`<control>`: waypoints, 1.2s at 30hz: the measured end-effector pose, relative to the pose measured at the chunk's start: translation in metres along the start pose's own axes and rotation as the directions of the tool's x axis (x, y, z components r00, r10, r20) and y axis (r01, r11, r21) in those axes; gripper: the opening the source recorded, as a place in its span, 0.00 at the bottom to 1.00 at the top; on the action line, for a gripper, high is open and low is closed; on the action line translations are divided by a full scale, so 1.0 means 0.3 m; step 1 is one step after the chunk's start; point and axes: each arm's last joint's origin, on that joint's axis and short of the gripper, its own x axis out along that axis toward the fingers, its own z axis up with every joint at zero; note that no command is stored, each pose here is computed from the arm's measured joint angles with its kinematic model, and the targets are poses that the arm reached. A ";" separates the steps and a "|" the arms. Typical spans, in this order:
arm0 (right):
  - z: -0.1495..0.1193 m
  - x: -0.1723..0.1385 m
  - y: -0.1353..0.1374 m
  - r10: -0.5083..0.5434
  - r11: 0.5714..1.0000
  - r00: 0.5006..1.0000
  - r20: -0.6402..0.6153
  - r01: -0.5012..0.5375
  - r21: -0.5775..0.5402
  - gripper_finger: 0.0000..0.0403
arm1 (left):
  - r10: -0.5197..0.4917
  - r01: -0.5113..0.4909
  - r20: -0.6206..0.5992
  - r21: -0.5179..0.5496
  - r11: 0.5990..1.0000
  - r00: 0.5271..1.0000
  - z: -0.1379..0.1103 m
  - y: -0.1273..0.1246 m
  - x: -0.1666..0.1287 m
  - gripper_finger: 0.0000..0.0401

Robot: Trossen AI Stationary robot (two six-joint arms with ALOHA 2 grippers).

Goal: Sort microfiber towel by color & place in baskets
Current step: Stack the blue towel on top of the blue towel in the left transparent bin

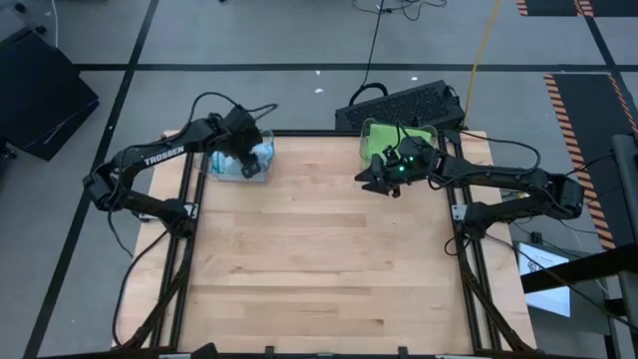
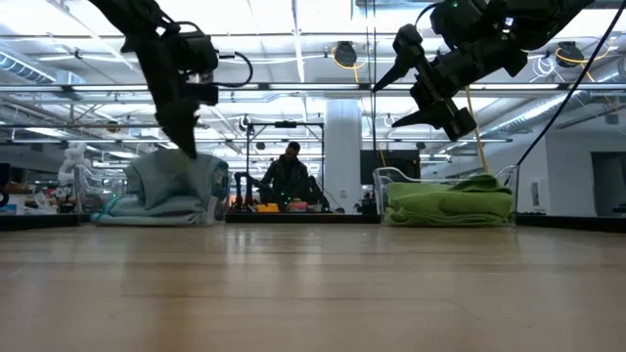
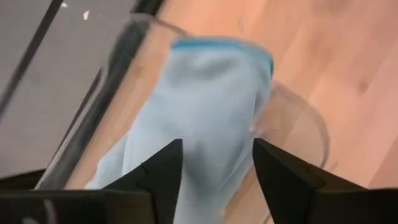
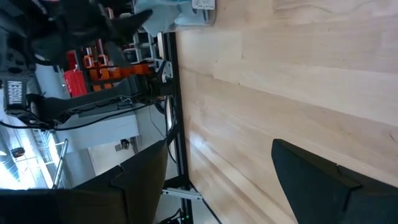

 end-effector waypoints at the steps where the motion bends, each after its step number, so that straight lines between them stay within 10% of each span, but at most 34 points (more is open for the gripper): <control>1: 0.000 0.000 0.000 0.000 1.000 1.000 0.000 0.000 0.000 0.69 | -0.003 0.004 0.016 -0.047 0.999 1.000 0.009 0.005 -0.009 0.47; 6: 0.003 -0.001 0.000 0.000 1.000 1.000 0.004 0.000 0.002 0.69 | 0.017 0.005 0.078 -0.284 0.959 0.997 0.048 0.042 -0.058 0.32; 12: 0.004 -0.002 -0.001 -0.002 1.000 1.000 0.004 0.002 0.003 0.69 | 0.011 -0.007 0.004 -0.599 0.801 1.000 0.017 0.079 -0.067 0.09; 23: 0.005 -0.005 -0.003 0.002 1.000 0.999 -0.045 -0.002 -0.004 0.69 | 0.128 -0.109 -0.042 -0.810 0.576 0.991 0.007 0.128 -0.027 0.03; 36: 0.032 -0.017 -0.006 0.010 1.000 0.999 -0.037 -0.010 0.005 0.69 | 0.039 -0.153 -0.154 -0.864 0.479 0.987 -0.131 0.071 0.144 0.02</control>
